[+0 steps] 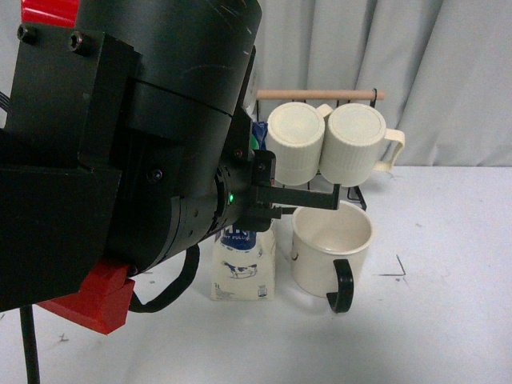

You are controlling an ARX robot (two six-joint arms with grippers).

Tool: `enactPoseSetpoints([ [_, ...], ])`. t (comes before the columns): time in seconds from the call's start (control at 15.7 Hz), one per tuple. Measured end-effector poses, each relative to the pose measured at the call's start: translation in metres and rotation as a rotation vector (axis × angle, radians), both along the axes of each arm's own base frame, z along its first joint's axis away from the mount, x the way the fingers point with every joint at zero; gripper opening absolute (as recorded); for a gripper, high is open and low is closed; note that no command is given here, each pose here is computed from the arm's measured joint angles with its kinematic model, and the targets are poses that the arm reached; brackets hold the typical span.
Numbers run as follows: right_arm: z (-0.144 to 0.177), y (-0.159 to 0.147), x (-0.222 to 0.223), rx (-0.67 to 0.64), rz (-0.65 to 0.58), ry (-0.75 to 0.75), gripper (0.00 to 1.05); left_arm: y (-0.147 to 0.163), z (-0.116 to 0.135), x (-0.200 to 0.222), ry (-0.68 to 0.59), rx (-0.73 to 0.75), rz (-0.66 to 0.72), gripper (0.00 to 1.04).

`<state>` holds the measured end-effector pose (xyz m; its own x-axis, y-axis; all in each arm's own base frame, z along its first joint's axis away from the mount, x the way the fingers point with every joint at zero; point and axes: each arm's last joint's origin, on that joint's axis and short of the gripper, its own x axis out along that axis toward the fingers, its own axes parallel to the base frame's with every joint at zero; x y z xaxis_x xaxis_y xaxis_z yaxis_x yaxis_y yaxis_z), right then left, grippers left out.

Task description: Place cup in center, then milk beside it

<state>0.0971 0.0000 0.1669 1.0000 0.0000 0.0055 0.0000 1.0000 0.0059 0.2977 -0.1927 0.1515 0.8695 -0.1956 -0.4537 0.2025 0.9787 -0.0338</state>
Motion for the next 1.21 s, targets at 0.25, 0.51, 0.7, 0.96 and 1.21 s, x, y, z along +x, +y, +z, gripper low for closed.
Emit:
enactPoseSetpoints([
  [0.25,0.000,0.000,0.000,0.000,0.000,0.000,0.98,0.001,0.015,-0.004,0.006,-0.073,-0.018,0.60],
  [0.51,0.000,0.000,0.000,0.000,0.000,0.000,0.98,0.018,0.053,-0.039,-0.036,-0.163,-0.042,1.00],
  [0.7,0.000,0.000,0.000,0.000,0.000,0.000,0.98,0.040,0.082,-0.073,-0.171,-0.258,-0.046,0.98],
  [0.96,0.000,0.000,0.000,0.000,0.000,0.000,0.98,0.094,0.113,-0.106,-0.366,-0.219,0.034,0.97],
  [1.21,0.000,0.000,0.000,0.000,0.000,0.000,0.98,0.175,0.066,-0.127,-0.441,-0.033,0.242,0.50],
])
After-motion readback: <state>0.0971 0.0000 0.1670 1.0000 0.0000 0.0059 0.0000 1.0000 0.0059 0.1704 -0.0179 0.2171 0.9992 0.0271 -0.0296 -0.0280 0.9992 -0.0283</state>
